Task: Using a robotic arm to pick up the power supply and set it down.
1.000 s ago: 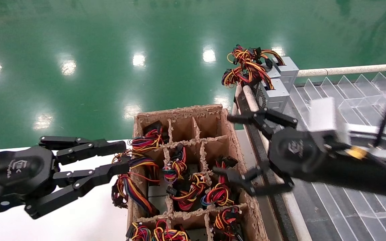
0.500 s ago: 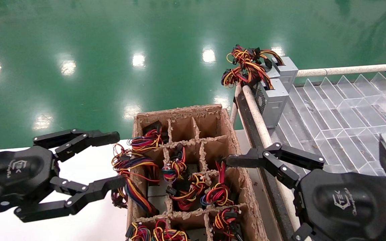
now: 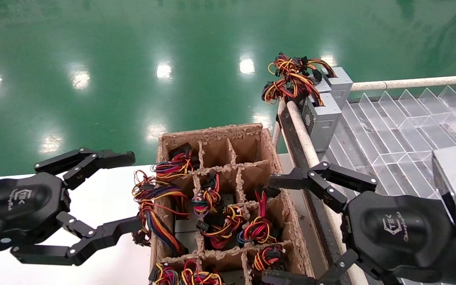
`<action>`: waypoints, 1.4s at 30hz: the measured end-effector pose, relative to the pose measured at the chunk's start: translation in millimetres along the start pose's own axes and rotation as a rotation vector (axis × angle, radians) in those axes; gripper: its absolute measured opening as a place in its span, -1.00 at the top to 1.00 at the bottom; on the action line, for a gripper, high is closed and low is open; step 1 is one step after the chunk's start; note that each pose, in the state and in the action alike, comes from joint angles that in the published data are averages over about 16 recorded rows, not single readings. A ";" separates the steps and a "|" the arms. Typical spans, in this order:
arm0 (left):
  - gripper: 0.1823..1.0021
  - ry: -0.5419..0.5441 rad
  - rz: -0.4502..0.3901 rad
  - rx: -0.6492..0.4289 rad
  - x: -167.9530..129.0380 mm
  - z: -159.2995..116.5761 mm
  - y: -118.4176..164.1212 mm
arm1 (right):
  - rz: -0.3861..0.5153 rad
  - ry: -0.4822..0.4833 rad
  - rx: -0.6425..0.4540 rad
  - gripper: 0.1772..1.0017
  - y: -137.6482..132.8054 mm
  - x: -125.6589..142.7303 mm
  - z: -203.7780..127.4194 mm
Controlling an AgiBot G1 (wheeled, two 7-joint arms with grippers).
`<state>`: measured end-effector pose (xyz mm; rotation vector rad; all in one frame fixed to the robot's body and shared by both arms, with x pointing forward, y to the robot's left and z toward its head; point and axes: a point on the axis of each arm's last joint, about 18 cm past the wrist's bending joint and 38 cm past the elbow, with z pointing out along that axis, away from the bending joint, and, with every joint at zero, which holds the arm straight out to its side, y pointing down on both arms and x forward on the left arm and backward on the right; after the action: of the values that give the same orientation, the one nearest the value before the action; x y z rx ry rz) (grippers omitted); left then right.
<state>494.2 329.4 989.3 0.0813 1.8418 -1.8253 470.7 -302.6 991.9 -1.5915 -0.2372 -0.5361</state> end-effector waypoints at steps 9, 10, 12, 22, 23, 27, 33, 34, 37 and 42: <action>-0.97 0.000 0.000 0.000 0.0 0.0 0.0 | -0.003 0.007 -0.005 -1.00 1.1 2.1 0.7; -0.98 0.000 0.000 0.000 0.0 0.0 0.0 | -0.003 0.007 -0.005 -1.00 1.2 2.3 0.7; -0.98 0.000 0.000 0.000 0.0 0.0 0.0 | -0.004 0.008 -0.005 -1.00 1.3 2.6 0.8; -1.00 0.000 0.000 0.000 0.0 0.0 0.0 | -0.005 0.011 -0.007 -1.00 1.6 3.4 1.1; -1.00 0.000 0.000 0.000 0.0 0.0 0.0 | -0.005 0.011 -0.007 -1.00 1.7 3.4 1.1; -1.00 0.000 0.000 0.000 0.0 0.0 0.0 | -0.005 0.011 -0.008 -1.00 1.8 3.6 1.2; -1.00 0.000 0.000 0.000 0.0 0.0 0.0 | -0.005 0.012 -0.008 -1.00 1.9 3.7 1.2; -1.00 0.000 0.000 0.000 0.0 0.0 0.0 | -0.005 0.012 -0.008 -1.00 1.9 3.8 1.2; -1.00 0.000 0.000 0.000 0.0 0.0 0.0 | -0.005 0.012 -0.008 -1.00 1.9 3.8 1.3; -1.00 0.000 0.000 0.000 0.0 0.0 0.0 | -0.005 0.013 -0.008 -1.00 2.0 4.0 1.3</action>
<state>494.2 329.4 989.3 0.0813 1.8418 -1.8253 475.3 -302.1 992.0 -1.5955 -0.2299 -0.5517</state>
